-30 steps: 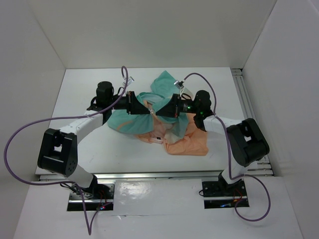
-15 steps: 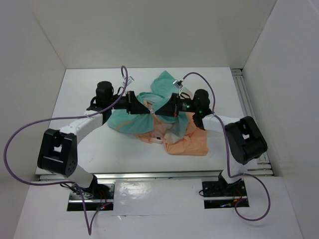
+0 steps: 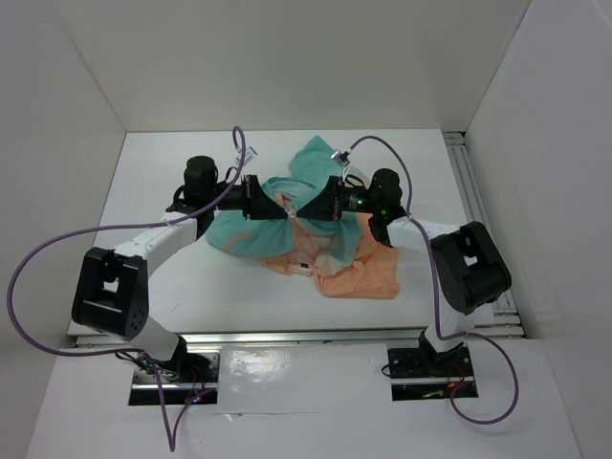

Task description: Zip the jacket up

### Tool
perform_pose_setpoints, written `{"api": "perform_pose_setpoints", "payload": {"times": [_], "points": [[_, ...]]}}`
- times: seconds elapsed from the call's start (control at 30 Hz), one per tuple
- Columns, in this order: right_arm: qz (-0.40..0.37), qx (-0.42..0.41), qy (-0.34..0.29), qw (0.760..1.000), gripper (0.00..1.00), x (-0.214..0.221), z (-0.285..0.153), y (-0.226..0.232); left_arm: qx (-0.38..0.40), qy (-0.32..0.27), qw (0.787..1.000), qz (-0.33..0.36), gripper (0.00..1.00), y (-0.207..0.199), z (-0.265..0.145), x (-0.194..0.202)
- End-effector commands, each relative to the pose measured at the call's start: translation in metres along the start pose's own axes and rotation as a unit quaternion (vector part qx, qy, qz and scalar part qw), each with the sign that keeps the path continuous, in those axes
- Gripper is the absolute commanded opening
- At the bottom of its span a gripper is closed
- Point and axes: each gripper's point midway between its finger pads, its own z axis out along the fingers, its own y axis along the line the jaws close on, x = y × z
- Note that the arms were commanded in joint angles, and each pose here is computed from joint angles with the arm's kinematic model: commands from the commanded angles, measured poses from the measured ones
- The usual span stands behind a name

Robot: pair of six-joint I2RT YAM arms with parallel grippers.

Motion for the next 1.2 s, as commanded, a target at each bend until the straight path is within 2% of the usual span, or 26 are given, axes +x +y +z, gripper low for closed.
{"api": "perform_pose_setpoints", "payload": {"times": [0.0, 1.17], "points": [[-0.038, -0.016, -0.005, 0.999, 0.00, -0.009, -0.001, 0.011, 0.025, -0.004, 0.998, 0.050, 0.00, -0.022, -0.004, -0.011], [-0.047, -0.012, -0.008, 0.999, 0.00, -0.008, -0.012, 0.018, 0.019, -0.004, 0.999, 0.042, 0.00, -0.016, -0.003, -0.009]]}}
